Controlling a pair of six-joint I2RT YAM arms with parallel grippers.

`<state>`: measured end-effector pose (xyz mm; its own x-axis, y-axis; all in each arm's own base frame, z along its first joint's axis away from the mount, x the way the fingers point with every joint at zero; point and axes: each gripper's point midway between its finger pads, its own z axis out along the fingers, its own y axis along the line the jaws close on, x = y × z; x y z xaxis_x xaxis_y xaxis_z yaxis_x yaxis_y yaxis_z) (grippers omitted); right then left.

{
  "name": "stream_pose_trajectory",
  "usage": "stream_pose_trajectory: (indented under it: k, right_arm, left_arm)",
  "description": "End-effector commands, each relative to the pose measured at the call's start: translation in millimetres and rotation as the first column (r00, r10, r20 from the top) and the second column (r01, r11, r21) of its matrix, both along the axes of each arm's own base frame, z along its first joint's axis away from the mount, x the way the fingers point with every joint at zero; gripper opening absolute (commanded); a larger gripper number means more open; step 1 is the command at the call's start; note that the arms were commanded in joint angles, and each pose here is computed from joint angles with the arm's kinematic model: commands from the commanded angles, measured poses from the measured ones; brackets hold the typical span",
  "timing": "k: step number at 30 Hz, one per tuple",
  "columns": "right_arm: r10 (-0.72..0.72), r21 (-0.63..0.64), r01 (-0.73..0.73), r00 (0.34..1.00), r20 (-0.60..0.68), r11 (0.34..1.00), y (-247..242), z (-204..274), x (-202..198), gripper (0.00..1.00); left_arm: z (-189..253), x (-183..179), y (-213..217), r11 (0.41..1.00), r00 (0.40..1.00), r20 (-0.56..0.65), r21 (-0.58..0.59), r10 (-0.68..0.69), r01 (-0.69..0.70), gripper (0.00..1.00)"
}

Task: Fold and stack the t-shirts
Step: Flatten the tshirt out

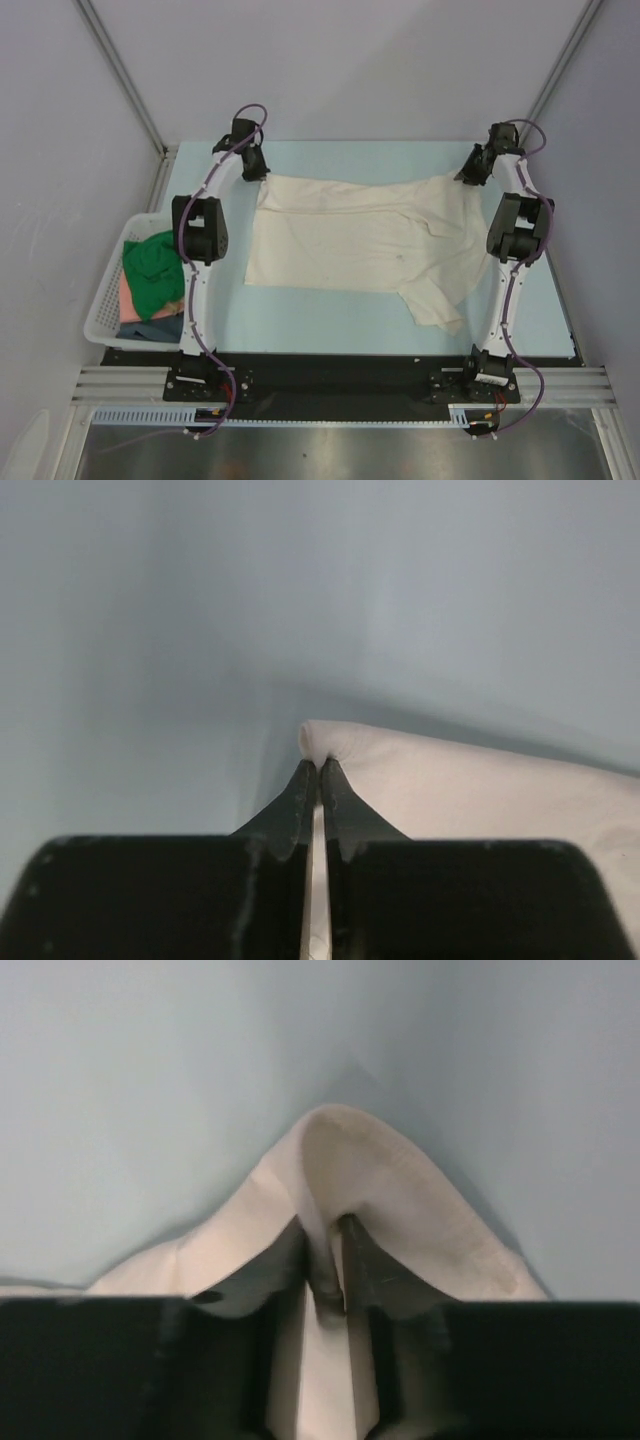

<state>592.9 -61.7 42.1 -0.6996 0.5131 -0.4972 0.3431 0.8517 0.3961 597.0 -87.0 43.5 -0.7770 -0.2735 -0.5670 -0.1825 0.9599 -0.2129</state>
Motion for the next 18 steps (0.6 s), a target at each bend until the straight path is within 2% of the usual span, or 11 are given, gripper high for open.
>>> stream_pose_trajectory:
  k: [1,3,4,6,7,10,11,12,14,17,18]
  right_arm:
    - [-0.016,0.031,0.013,0.996,0.087,0.999,4.0,21.6,31.7,0.29]
    - [-0.018,0.029,0.016,0.997,0.076,0.999,3.6,34.0,33.2,0.43]
    - [-0.020,0.022,0.019,0.997,0.076,1.000,3.5,41.3,32.0,0.56]
    - [-0.051,-0.011,0.052,0.997,0.058,0.999,-3.2,64.0,19.5,0.67]
    - [-0.065,-0.021,0.066,0.997,0.048,0.998,-6.4,73.0,12.7,0.71]
    - [-0.112,-0.055,0.112,0.994,0.009,0.992,-18.3,99.6,-18.4,0.75]
    - [-0.136,-0.062,0.135,0.991,-0.007,0.989,-22.0,102.9,-27.1,0.75]
    - [-0.150,-0.051,0.147,0.988,-0.039,0.988,-24.0,105.8,-40.9,0.75]
    - [-0.144,-0.002,0.145,0.984,-0.108,0.989,-11.4,104.5,-71.1,0.73]
    - [-0.077,0.079,0.090,0.986,-0.150,0.993,17.3,91.7,-108.8,0.62]
    - [-0.059,0.102,0.073,0.989,-0.138,0.992,25.4,89.9,-121.1,0.54]
  left_arm:
    - [34.2,35.2,34.0,0.997,0.988,0.134,0.026,0.073,-0.077,0.10]
    - [36.6,31.3,31.0,0.998,0.990,0.127,0.018,0.062,-0.065,0.33]
    - [51.5,28.9,29.2,0.998,0.988,0.144,0.019,0.053,-0.057,0.52]
    - [57.0,16.2,28.5,0.998,0.991,0.126,0.056,0.034,-0.041,0.65]
    - [78.4,10.9,27.0,0.996,0.988,0.153,0.074,0.033,-0.045,0.67]
    - [92.2,-11.1,29.8,0.991,0.990,0.136,0.121,0.041,-0.058,0.68]
    - [115.0,-19.6,30.8,0.990,0.986,0.163,0.127,0.046,-0.067,0.67]
    - [104.1,-32.9,29.3,0.989,0.991,0.125,0.136,0.039,-0.056,0.64]
    - [116.1,-49.7,19.0,0.993,0.991,0.131,0.116,0.015,-0.030,0.57]
    - [95.0,-78.5,6.7,0.997,0.998,0.065,0.081,-0.010,0.004,0.49]
    - [90.9,-91.1,0.8,0.998,0.999,0.044,0.062,-0.029,0.026,0.47]
